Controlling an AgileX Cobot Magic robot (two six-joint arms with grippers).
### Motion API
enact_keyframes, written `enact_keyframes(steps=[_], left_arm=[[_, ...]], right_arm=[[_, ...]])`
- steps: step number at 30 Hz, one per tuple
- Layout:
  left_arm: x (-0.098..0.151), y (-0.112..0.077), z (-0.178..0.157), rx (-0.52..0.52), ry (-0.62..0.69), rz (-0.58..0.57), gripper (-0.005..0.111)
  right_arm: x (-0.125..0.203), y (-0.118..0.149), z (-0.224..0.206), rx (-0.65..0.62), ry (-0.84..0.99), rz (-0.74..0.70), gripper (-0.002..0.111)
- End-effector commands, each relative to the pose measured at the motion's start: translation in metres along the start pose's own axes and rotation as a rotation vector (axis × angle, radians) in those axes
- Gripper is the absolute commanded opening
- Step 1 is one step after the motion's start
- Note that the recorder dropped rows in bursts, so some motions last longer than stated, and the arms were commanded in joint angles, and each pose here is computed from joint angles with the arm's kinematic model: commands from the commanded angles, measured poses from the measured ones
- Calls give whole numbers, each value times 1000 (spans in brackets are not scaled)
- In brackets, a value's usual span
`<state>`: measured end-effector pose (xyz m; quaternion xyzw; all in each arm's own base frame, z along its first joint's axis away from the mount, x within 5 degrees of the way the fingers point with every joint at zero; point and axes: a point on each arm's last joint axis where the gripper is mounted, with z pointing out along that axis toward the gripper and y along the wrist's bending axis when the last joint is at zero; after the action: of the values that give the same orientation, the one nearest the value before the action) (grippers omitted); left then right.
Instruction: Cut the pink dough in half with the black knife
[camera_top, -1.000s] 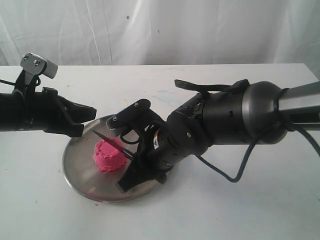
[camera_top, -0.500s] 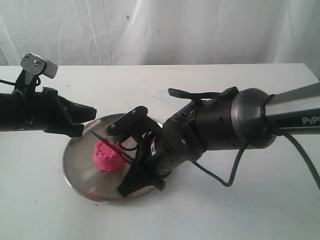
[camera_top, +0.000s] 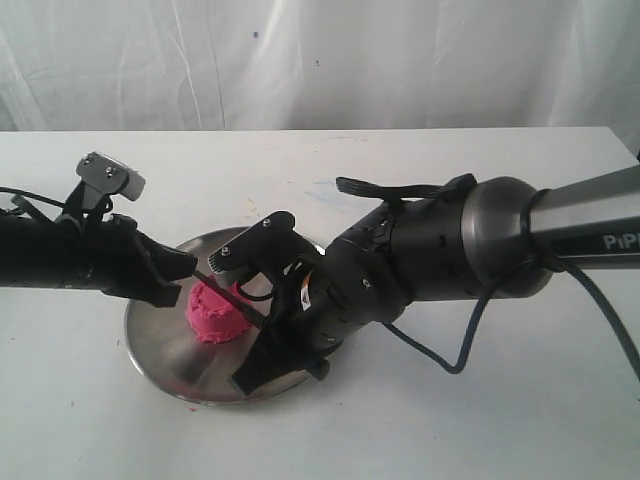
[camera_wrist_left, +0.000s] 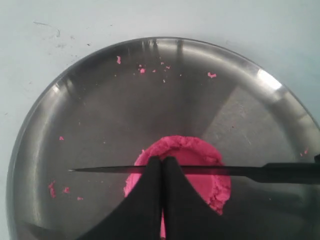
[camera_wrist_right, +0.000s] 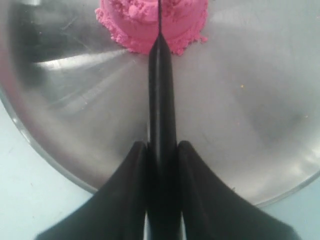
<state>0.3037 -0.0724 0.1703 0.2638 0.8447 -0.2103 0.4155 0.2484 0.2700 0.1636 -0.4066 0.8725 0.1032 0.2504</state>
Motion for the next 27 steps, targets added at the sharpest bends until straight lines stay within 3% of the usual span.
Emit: enact_keyframes(steps=[1, 18, 27], left_arm=[[-2, 2, 6, 12, -15, -4, 0], [-6, 6, 14, 34, -27, -1, 0], [6, 11, 27, 40, 18, -25, 0]], right_arm=[[0, 1, 1, -1, -7, -4, 0], [0, 1, 1, -1, -7, -4, 0], [0, 1, 1, -1, -7, -4, 0]])
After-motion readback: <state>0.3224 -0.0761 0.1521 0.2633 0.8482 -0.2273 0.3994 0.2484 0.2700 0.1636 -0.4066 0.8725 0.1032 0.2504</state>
